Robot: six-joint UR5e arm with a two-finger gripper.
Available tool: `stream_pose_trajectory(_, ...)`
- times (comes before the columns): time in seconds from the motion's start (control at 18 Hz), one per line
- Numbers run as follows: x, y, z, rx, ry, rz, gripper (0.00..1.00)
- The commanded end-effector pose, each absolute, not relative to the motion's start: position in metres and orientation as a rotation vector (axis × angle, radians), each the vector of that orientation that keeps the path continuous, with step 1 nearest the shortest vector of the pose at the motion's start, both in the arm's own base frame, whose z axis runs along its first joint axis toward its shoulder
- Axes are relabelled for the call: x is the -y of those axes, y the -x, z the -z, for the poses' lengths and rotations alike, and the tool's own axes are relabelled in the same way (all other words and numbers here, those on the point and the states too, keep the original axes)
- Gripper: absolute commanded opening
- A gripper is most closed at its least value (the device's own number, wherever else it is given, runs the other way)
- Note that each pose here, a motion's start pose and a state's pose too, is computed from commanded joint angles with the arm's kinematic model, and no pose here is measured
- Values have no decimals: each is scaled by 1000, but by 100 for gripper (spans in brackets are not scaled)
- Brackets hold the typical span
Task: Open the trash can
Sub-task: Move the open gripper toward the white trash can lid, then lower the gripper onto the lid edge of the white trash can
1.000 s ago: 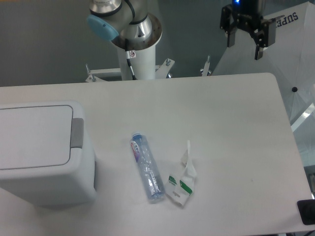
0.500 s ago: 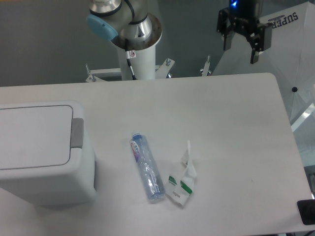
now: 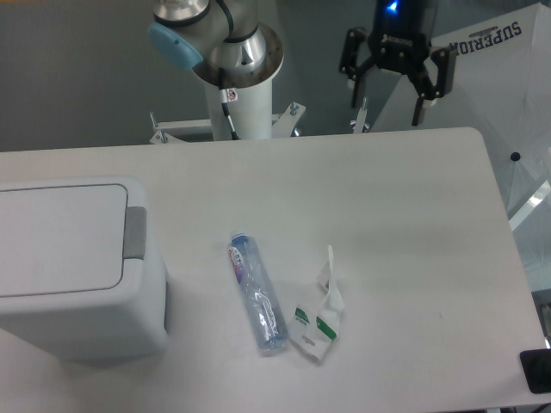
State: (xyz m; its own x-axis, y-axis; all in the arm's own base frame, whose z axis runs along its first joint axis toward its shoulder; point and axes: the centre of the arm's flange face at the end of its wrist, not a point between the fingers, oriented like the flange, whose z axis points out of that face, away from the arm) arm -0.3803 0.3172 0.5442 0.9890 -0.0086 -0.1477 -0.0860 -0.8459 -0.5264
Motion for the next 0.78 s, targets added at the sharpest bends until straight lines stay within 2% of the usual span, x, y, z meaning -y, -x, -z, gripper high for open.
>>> stream_pose_trajectory(0.22,-355,354,-544,102,2527,-136,100)
stream_pose_trajectory(0.44,-403,316,-532,285,2510,26,100)
stream_pose_trajectory(0.61,-418,306,-534,508,2446,95,100)
stream_pose_trajectory(0.78,-433,298,-529,614,2407,149,100)
